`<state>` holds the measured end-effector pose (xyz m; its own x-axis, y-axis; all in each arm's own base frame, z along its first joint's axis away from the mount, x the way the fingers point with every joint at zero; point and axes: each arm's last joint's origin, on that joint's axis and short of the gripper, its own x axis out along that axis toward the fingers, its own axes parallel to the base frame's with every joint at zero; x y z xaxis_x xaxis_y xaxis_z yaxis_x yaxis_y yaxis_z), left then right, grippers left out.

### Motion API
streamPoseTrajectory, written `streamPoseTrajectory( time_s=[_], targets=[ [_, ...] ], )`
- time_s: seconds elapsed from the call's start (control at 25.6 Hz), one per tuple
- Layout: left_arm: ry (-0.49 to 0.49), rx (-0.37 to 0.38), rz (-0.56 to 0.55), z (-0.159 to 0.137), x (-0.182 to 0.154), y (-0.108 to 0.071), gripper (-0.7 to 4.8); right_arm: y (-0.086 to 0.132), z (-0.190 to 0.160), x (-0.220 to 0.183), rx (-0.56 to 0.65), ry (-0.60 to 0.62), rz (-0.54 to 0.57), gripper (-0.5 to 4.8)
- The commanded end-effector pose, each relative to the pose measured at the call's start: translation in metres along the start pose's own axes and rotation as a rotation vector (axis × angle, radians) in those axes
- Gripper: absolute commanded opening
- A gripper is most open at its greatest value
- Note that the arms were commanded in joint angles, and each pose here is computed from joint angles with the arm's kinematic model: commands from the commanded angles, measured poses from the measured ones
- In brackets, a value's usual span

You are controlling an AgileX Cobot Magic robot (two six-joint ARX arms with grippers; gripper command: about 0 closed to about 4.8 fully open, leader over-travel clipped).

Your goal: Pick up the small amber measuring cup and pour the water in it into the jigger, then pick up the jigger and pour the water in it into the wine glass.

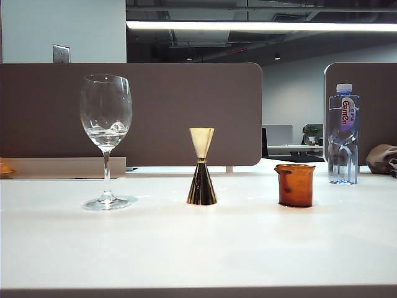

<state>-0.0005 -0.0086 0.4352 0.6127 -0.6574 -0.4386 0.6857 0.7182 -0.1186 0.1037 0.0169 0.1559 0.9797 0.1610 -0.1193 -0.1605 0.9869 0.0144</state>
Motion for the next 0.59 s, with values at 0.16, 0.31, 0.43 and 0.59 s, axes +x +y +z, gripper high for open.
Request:
streamPoseTrajectory(
  time_s=[0.16, 0.31, 0.43, 0.59],
  targets=[
    [-0.009, 0.004, -0.004, 0.0008, -0.0008, -0.0003, -0.02, -0.0047, 0.0058, -0.0058, 0.008, -0.099, -0.046, -0.01],
    [-0.009, 0.004, -0.004, 0.0008, -0.0008, -0.0003, -0.02, -0.0080, 0.0101, -0.0089, 0.008, -0.154, -0.081, -0.01],
    [-0.009, 0.004, -0.004, 0.0008, -0.0008, -0.0003, -0.02, -0.0090, 0.0097, -0.0090, 0.009, -0.150, -0.093, -0.01],
    [-0.009, 0.004, -0.004, 0.0008, -0.0008, -0.0003, -0.02, -0.0091, 0.0093, -0.0089, 0.009, -0.146, -0.093, -0.01]
  ],
)
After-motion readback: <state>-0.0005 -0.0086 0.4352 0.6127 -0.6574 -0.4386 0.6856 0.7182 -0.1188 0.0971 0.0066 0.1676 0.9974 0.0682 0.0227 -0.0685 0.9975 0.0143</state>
